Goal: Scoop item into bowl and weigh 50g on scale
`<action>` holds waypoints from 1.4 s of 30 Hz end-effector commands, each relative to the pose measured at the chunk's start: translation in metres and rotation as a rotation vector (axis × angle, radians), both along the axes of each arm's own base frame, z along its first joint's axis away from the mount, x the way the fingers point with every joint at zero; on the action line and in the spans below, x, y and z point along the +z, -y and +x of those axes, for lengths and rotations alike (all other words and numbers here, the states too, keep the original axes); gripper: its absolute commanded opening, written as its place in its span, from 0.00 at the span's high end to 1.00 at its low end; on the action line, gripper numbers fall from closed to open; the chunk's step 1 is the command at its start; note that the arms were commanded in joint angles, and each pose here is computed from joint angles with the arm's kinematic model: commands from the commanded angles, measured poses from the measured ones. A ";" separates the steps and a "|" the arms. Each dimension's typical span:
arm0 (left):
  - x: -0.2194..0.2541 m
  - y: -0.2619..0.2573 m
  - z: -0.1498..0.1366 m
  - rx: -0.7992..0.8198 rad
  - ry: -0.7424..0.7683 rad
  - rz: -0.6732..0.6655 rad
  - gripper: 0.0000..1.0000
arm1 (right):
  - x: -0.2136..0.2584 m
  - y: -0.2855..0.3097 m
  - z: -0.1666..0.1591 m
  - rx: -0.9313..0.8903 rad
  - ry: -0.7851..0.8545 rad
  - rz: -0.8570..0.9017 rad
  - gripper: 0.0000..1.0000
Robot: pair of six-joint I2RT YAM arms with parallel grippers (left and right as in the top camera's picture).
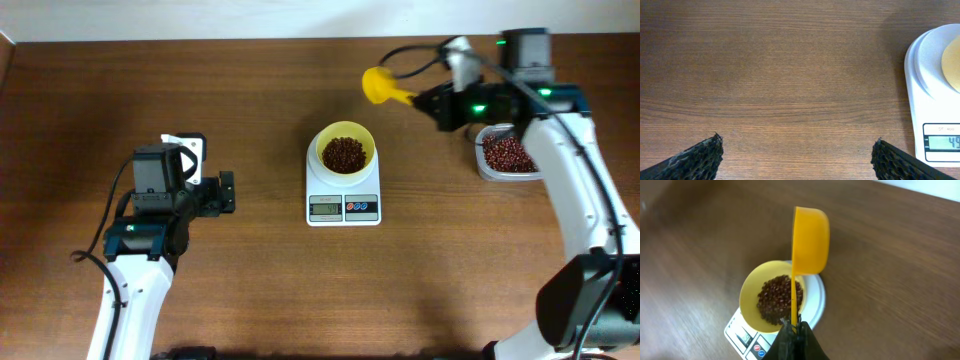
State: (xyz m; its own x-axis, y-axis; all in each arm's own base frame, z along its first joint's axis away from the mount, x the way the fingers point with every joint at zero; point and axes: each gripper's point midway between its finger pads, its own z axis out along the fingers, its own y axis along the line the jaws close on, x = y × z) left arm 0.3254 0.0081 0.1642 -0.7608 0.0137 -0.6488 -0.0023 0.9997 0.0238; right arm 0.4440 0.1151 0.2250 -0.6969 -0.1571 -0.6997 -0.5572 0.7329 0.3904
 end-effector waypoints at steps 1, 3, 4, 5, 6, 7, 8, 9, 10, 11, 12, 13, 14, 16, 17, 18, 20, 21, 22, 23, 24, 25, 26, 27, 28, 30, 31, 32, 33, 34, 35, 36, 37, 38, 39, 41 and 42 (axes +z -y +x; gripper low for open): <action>-0.002 -0.003 0.000 0.000 -0.006 0.013 0.01 | 0.044 0.054 -0.001 -0.177 -0.121 0.311 0.96; -0.002 -0.003 0.000 0.000 -0.006 0.013 0.01 | 0.044 0.119 0.003 -0.466 -0.291 0.469 0.96; -0.002 -0.003 0.000 0.000 -0.006 0.013 0.01 | 0.044 0.146 0.002 -0.573 -0.345 0.533 0.96; -0.002 -0.003 0.000 0.000 -0.007 0.013 0.01 | 0.044 0.164 0.000 -0.633 -0.363 0.564 0.96; -0.002 -0.003 0.000 0.000 -0.006 0.013 0.01 | 0.043 0.176 -0.002 -0.673 -0.376 0.583 0.96; -0.002 -0.003 0.000 0.000 -0.006 0.013 0.01 | 0.043 0.187 -0.004 -0.730 -0.413 0.622 0.96; -0.002 -0.003 0.000 0.000 -0.006 0.013 0.01 | 0.040 0.194 -0.004 -0.790 -0.449 0.648 0.96; -0.002 -0.003 0.000 0.000 -0.007 0.013 0.01 | 0.027 0.203 -0.007 -0.892 -0.504 0.631 0.96; -0.002 -0.003 0.000 0.000 -0.006 0.013 0.01 | 0.007 0.210 -0.019 -1.008 -0.590 0.574 0.96; -0.002 -0.003 0.000 0.000 -0.006 0.013 0.01 | -0.005 0.210 -0.027 -1.032 -0.619 0.508 0.96; -0.002 -0.003 0.000 0.000 -0.006 0.013 0.01 | -0.012 0.200 -0.034 -0.972 -0.613 0.420 0.96; -0.002 -0.003 0.000 0.000 -0.006 0.013 0.01 | -0.013 0.189 -0.033 -0.935 -0.612 0.398 0.96; -0.002 -0.003 0.000 0.000 -0.006 0.013 0.01 | -0.012 0.179 -0.030 -0.910 -0.610 0.389 0.96; -0.002 -0.003 0.000 0.000 -0.006 0.013 0.01 | -0.024 0.173 -0.032 -0.946 -0.617 0.286 0.96; -0.002 -0.003 0.000 0.000 -0.006 0.013 0.01 | -0.028 0.170 -0.033 -0.952 -0.620 0.246 0.96; -0.002 -0.003 0.000 0.000 -0.006 0.013 0.01 | -0.028 0.169 -0.032 -0.949 -0.619 0.245 0.96; -0.002 -0.003 0.000 0.000 -0.006 0.013 0.01 | -0.028 0.169 -0.032 -0.950 -0.617 0.243 0.96; -0.002 -0.003 0.000 0.000 -0.006 0.013 0.01 | -0.027 0.168 -0.032 -0.947 -0.618 0.247 0.96; -0.002 -0.003 0.000 0.000 -0.006 0.013 0.01 | -0.027 0.167 -0.032 -0.944 -0.619 0.249 0.96; -0.002 -0.003 0.000 0.000 -0.007 0.013 0.01 | -0.026 0.166 -0.032 -0.936 -0.619 0.254 0.96; -0.002 -0.003 0.000 0.000 -0.006 0.013 0.01 | -0.023 0.160 -0.031 -0.873 -0.597 0.254 0.96; -0.002 -0.003 0.000 0.000 -0.007 0.013 0.01 | -0.019 0.154 -0.031 -0.816 -0.581 0.266 0.96; -0.002 -0.003 0.000 0.000 -0.006 0.013 0.01 | -0.018 0.152 -0.031 -0.803 -0.579 0.274 0.96; -0.002 -0.003 0.000 0.000 -0.006 0.013 0.01 | -0.018 0.152 -0.031 -0.799 -0.575 0.271 0.96; -0.002 -0.003 0.000 0.000 -0.006 0.013 0.01 | -0.018 0.152 -0.031 -0.791 -0.570 0.265 0.96; -0.002 -0.003 0.000 0.000 -0.006 0.013 0.01 | -0.016 0.151 -0.035 -0.729 -0.520 0.212 0.96; -0.002 -0.003 0.000 0.000 -0.006 0.013 0.01 | -0.013 0.150 -0.038 -0.706 -0.502 0.192 0.96; -0.002 -0.003 0.000 0.000 -0.006 0.013 0.01 | -0.011 0.148 -0.044 -0.678 -0.493 0.168 0.96; -0.002 -0.003 0.000 0.000 -0.006 0.013 0.01 | -0.011 0.149 -0.061 -0.674 -0.515 0.109 0.96; -0.002 -0.003 0.000 0.000 -0.006 0.013 0.01 | -0.010 0.152 -0.075 -0.703 -0.540 0.066 0.96; -0.002 -0.003 0.000 0.000 -0.006 0.013 0.01 | -0.004 0.151 -0.086 -0.712 -0.547 0.052 0.96; -0.002 -0.003 0.000 0.000 -0.007 0.013 0.01 | 0.003 0.149 -0.092 -0.712 -0.541 0.051 0.96; -0.002 -0.003 0.000 0.000 -0.006 0.013 0.01 | 0.008 0.147 -0.099 -0.714 -0.540 0.048 0.96; -0.002 -0.003 0.000 0.000 -0.006 0.013 0.01 | 0.009 0.147 -0.107 -0.726 -0.554 0.030 0.96; -0.002 -0.003 0.000 0.000 -0.006 0.013 0.01 | 0.010 0.147 -0.115 -0.732 -0.570 0.018 0.96; -0.002 -0.003 0.000 0.000 -0.006 0.013 0.01 | 0.023 0.144 -0.123 -0.704 -0.513 0.000 0.96; -0.002 -0.003 0.000 0.000 -0.006 0.013 0.01 | 0.028 0.144 -0.122 -0.702 -0.485 -0.002 0.96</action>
